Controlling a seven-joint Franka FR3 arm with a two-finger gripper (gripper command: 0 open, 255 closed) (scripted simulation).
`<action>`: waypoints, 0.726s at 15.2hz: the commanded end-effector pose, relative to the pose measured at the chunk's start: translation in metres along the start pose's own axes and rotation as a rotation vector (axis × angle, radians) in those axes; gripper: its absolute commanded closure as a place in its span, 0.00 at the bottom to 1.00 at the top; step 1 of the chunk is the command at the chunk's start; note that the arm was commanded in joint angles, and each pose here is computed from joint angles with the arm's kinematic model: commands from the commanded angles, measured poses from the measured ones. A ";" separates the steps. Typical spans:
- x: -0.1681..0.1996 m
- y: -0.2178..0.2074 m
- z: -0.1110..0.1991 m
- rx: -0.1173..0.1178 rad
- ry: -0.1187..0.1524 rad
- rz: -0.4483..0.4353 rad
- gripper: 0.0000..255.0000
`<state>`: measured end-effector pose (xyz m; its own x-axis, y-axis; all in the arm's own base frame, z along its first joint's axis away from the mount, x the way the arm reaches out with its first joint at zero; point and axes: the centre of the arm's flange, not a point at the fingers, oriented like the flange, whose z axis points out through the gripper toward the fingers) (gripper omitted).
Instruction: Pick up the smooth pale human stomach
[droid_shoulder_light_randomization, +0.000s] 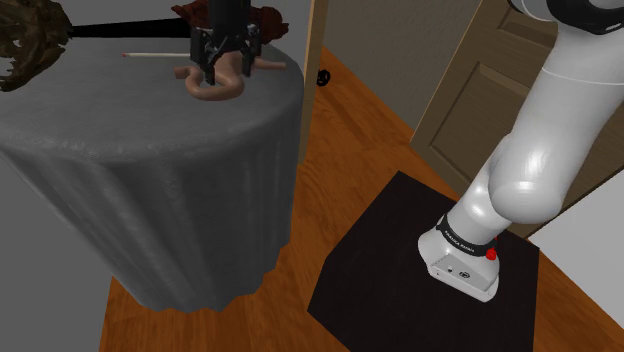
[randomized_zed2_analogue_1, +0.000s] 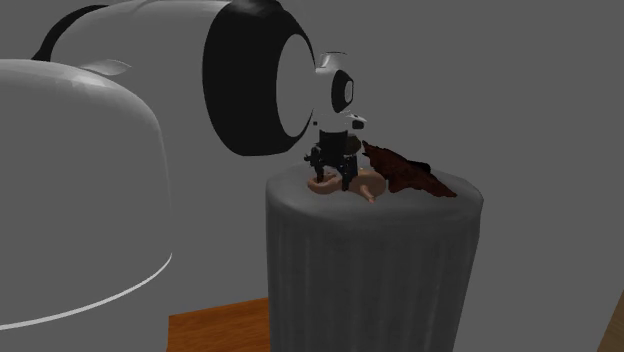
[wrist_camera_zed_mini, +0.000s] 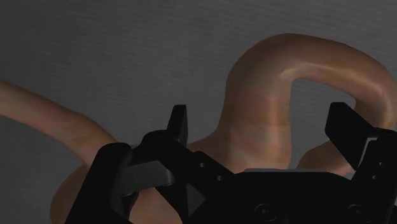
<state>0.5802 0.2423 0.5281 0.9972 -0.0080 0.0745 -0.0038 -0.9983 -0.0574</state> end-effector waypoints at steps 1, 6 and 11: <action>-0.001 0.001 0.004 0.000 0.001 0.000 0.00; 0.000 0.001 0.004 0.000 0.001 0.000 1.00; 0.000 0.001 0.004 0.000 0.001 0.000 1.00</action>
<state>0.5799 0.2419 0.5242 0.9971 -0.0080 0.0754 -0.0037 -0.9983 -0.0576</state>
